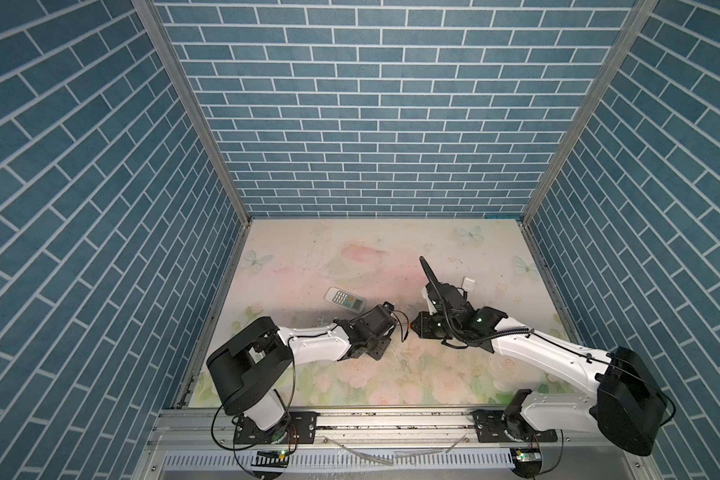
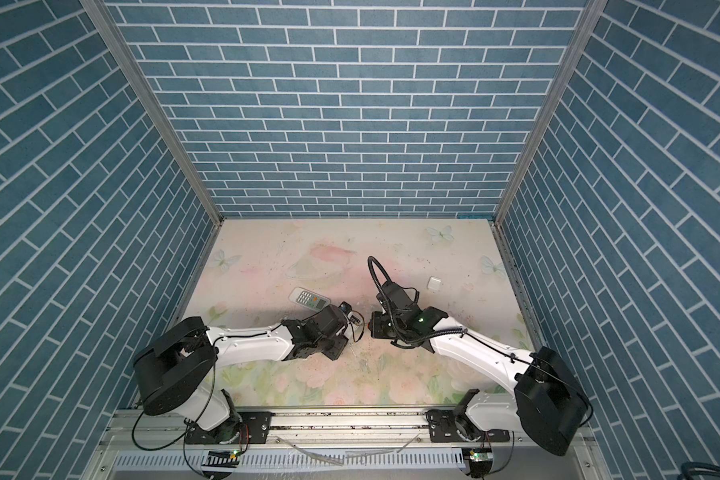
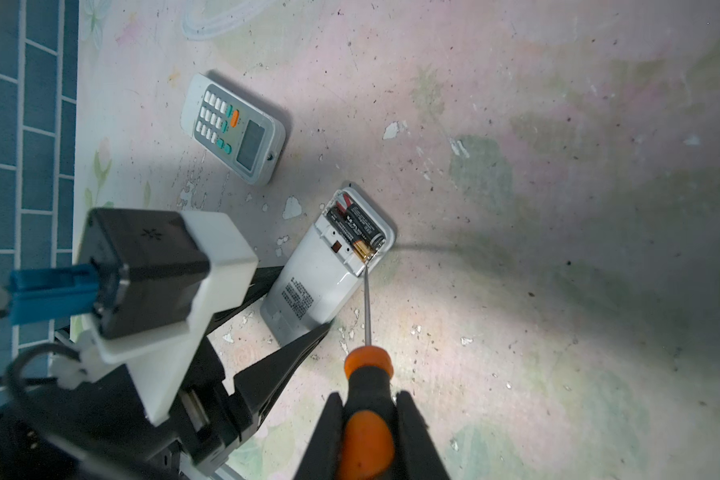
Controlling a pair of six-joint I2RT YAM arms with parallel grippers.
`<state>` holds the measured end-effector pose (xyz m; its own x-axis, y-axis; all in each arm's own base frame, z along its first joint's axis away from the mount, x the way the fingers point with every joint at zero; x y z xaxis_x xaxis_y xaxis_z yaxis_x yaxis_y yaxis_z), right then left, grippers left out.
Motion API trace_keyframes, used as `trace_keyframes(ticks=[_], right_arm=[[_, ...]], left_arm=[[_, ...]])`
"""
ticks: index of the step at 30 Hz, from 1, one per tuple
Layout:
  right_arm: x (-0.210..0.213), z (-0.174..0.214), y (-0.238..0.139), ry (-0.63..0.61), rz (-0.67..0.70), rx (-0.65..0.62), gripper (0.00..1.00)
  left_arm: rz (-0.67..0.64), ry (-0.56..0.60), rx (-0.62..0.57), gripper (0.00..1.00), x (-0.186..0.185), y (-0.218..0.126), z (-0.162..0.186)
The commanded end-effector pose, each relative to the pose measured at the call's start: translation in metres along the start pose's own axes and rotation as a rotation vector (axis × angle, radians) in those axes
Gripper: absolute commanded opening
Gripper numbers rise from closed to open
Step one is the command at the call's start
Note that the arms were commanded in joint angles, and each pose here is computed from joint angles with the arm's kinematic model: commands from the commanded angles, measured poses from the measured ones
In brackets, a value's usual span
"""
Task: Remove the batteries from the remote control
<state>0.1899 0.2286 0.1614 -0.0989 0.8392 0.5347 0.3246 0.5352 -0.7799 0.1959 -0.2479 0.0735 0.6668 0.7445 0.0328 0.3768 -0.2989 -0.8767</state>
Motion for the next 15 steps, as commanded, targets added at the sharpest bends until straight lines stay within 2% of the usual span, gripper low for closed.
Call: trace_keyframes(ticks=[1, 15], right_arm=[[-0.003, 0.000, 0.008, 0.000, 0.004, -0.008, 0.00], [0.009, -0.008, 0.005, -0.015, -0.049, -0.036, 0.00]], left_arm=[[0.076, 0.024, 0.324, 0.16, -0.007, 0.018, 0.072], [0.083, 0.026, 0.331, 0.15, -0.008, 0.019, 0.073]])
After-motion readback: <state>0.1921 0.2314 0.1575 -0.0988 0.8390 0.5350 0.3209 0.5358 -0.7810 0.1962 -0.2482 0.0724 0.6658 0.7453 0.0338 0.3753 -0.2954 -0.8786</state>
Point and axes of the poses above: each gripper's point midway between its finger pads, its own y axis out along the fingers, its own x axis along the line the jaws close on, z = x × y, the point moved 7 cm from there along -y, back along the fingers, and after that the axes turned 7 degrees about y, right-handed, at the moved point
